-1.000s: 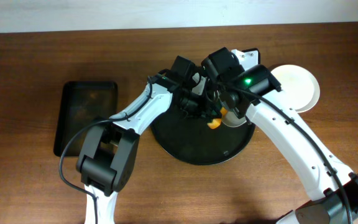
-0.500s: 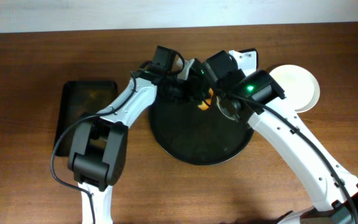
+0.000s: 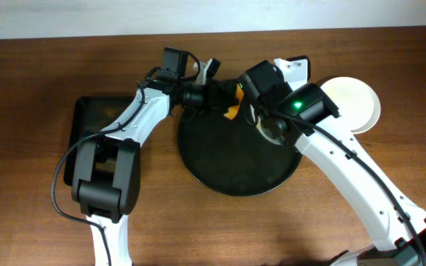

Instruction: Clean dirty plates on tray and stack at the side

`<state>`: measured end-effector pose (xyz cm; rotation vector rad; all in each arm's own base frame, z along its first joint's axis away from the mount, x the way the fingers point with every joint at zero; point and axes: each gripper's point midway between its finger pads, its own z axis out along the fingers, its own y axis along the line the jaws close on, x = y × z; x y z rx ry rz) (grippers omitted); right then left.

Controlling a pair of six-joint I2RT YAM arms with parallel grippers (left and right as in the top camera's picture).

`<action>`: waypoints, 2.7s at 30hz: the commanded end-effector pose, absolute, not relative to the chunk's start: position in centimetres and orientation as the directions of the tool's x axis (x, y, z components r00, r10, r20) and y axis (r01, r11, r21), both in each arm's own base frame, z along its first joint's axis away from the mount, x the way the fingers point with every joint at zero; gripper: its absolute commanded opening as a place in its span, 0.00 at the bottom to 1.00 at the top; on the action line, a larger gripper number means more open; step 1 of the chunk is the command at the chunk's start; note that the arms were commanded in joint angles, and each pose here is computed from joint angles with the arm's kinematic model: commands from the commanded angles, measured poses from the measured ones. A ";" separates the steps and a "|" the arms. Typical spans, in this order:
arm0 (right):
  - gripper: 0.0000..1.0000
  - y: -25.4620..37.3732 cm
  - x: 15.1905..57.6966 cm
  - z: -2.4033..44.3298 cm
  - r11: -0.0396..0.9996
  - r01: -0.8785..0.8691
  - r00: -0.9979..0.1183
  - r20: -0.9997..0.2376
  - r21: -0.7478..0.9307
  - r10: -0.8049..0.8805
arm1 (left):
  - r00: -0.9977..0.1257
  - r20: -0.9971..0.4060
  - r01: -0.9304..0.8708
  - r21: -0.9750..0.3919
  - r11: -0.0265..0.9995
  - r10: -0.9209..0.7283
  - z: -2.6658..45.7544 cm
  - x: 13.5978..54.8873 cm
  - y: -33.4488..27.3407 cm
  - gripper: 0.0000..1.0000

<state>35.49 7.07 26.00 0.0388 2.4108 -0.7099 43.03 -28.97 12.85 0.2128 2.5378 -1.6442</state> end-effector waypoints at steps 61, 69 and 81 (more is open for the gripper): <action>0.99 -5.2 41.9 20.5 0.931 0.147 -0.886 -0.375 0.335 0.275 | -0.894 -0.445 0.035 -0.169 0.985 -0.044 20.2 41.3 -10.7 0.00; 0.99 6.4 40.1 20.5 0.957 -0.049 -0.943 -0.329 0.287 0.051 | -0.941 -0.257 -0.235 0.038 0.971 -0.218 17.4 35.9 0.4 0.08; 0.99 8.8 38.8 20.1 0.953 -0.101 -0.956 -0.293 0.286 -0.013 | -0.885 -0.340 -0.339 -0.001 0.941 -0.319 16.2 38.0 4.3 0.99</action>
